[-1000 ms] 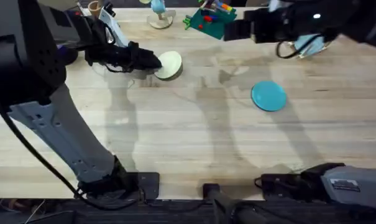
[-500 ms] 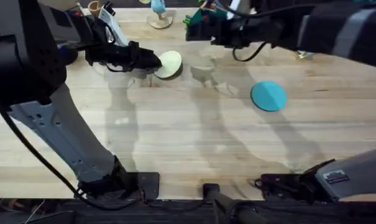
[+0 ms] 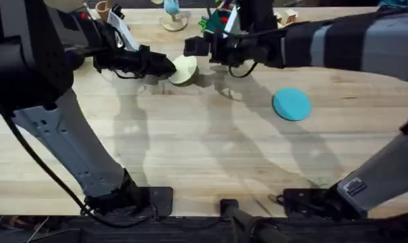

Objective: Pick up the plates from the table one by one and place each into a slot on the dish rack.

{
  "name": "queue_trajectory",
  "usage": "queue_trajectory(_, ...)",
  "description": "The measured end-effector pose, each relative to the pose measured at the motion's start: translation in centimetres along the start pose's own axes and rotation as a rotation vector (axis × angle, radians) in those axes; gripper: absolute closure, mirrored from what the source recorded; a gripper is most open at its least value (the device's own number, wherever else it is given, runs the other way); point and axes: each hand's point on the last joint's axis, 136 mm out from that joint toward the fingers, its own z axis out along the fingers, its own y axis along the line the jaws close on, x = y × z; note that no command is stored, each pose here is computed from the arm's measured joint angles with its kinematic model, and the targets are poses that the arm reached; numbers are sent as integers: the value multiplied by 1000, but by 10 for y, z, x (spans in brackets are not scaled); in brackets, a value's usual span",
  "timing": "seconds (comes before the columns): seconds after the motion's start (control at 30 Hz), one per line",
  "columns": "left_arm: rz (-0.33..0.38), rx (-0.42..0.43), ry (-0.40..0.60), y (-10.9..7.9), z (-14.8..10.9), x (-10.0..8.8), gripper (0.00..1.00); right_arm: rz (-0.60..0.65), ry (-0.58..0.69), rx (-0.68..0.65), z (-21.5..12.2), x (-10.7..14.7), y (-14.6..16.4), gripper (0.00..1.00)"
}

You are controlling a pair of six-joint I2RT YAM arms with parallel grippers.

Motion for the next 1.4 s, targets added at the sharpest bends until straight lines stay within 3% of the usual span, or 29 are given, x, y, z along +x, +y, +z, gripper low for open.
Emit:
queue_trajectory(0.27,0,0,0,0,0,0,959,60,6,-11,22,9,-7,55)
queue_trajectory(0.6,0,0,0,0,0,0,960,149,10,-30,44,20,-9,349)
queue_trajectory(0.8,0,0,0,0,0,0,960,161,37,-42,50,32,1,620)
queue_trajectory(0.9,-1,0,0,0,0,0,960,175,50,-49,52,36,3,939)
queue_trajectory(1.2,-6,0,3,0,-1,1,960,186,45,-61,51,31,4,972)
queue_trajectory(1.4,-26,-26,40,-3,-5,11,960,157,62,-50,44,32,2,970)
